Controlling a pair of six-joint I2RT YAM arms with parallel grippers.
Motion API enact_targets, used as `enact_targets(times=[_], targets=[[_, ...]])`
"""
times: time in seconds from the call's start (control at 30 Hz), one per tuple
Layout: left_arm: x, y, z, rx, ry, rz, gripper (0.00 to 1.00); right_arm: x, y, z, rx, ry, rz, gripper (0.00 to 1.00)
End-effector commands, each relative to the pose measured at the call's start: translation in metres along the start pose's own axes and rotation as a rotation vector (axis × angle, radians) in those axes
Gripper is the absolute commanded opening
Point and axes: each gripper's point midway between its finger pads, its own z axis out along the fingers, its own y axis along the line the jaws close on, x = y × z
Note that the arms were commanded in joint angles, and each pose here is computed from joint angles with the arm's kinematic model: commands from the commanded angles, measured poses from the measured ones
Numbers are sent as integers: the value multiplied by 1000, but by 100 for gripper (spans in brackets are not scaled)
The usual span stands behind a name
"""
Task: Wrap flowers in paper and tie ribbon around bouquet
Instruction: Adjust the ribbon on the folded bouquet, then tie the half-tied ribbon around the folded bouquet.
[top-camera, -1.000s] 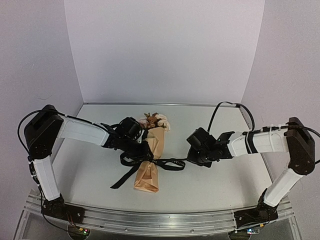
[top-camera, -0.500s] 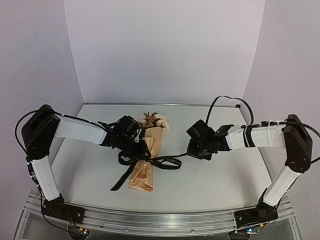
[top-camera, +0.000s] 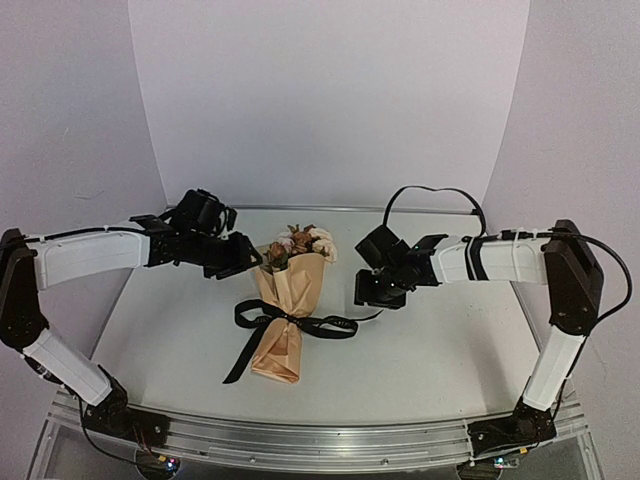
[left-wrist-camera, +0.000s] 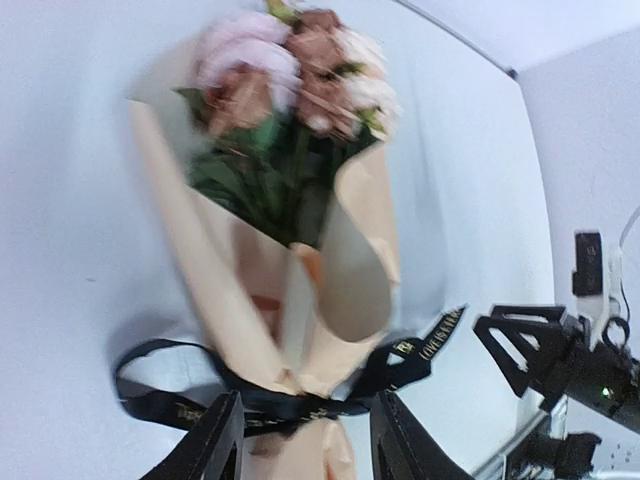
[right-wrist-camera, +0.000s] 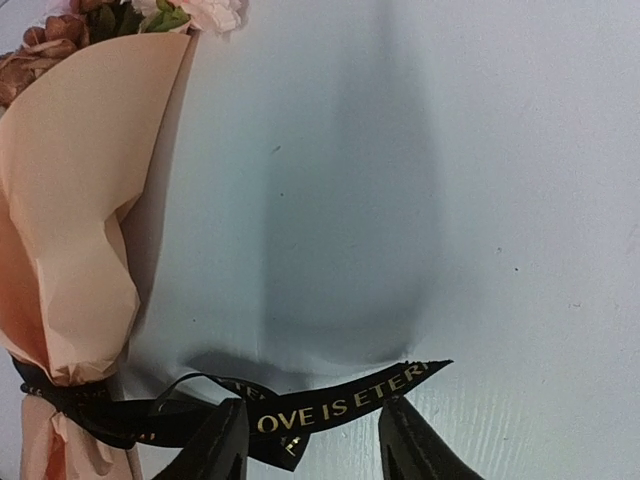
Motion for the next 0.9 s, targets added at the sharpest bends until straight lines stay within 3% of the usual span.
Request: enact_targets(times=[0.0,0.17,0.53,0.87], targets=[[25,78,-6,-215,46,-83,45,-8,-2,-26,-10,-14,-78,57],[51,100,12,-238,118,-107,45,20,14,-22,-77,65,-163,56],[51,108,48,-247,147,-106,52,51,32,-7,-82,115,-236,54],[57,118,65,-276,174,-103,43,65,30,12,-64,147,-283,58]])
